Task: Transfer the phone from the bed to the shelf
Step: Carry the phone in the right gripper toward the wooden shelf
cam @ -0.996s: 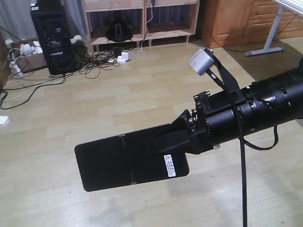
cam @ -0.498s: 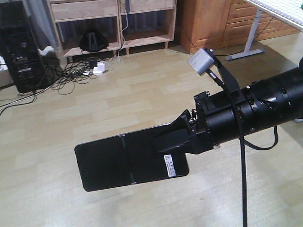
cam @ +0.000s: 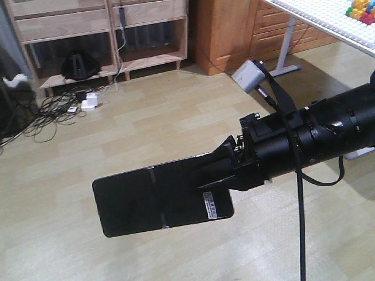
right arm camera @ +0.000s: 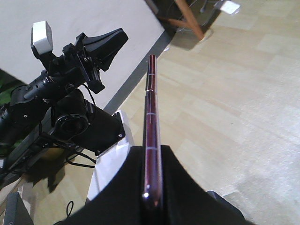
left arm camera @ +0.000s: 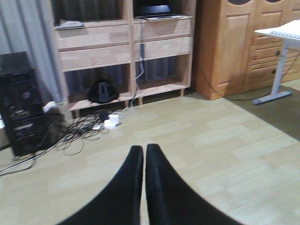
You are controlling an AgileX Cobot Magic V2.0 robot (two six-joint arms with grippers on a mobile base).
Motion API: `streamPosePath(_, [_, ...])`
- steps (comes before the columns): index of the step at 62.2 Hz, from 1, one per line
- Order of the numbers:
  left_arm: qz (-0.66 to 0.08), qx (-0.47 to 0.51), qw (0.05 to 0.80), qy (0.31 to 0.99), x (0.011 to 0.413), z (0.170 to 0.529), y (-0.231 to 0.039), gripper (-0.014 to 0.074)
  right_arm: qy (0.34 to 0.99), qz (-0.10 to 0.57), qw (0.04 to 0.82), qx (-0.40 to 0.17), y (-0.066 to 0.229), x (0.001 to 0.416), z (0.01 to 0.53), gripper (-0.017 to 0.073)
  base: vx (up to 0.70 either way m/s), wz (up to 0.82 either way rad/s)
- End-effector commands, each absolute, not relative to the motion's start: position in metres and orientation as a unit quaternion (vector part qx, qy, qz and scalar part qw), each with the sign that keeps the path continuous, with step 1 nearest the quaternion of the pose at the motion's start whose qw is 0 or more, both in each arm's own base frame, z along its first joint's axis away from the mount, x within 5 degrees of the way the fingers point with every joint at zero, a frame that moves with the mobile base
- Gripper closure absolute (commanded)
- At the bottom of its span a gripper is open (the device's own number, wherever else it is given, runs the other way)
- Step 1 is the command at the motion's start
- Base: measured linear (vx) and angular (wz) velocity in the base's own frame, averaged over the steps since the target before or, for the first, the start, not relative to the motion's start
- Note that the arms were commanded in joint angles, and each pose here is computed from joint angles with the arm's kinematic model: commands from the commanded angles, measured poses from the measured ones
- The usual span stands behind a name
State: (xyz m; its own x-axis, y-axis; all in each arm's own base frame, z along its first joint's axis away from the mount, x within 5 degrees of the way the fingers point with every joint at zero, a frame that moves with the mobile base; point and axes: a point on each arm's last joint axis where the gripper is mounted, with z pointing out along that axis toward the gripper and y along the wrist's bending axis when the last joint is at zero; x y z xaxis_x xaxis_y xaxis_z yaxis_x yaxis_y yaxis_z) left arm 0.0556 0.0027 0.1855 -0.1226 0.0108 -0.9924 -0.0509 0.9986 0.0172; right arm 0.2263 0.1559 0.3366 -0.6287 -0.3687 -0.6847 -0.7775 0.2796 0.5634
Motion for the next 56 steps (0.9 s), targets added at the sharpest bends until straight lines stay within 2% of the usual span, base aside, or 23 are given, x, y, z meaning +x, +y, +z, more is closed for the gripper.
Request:
streamPosePath(1, [0.022, -0.017, 0.688, 0.725, 0.0558, 0.1898, 0.0029, 0.0592, 0.733, 0.515, 0.226, -0.384, 0.1572, 0.2140, 0.3612, 0.0561, 0.37, -0.26])
streamPosePath(56, [0.022, -0.017, 0.688, 0.725, 0.0558, 0.1898, 0.0029, 0.0592, 0.732, 0.514, 0.226, -0.385, 0.1572, 0.2140, 0.3612, 0.0561, 0.37, -0.24])
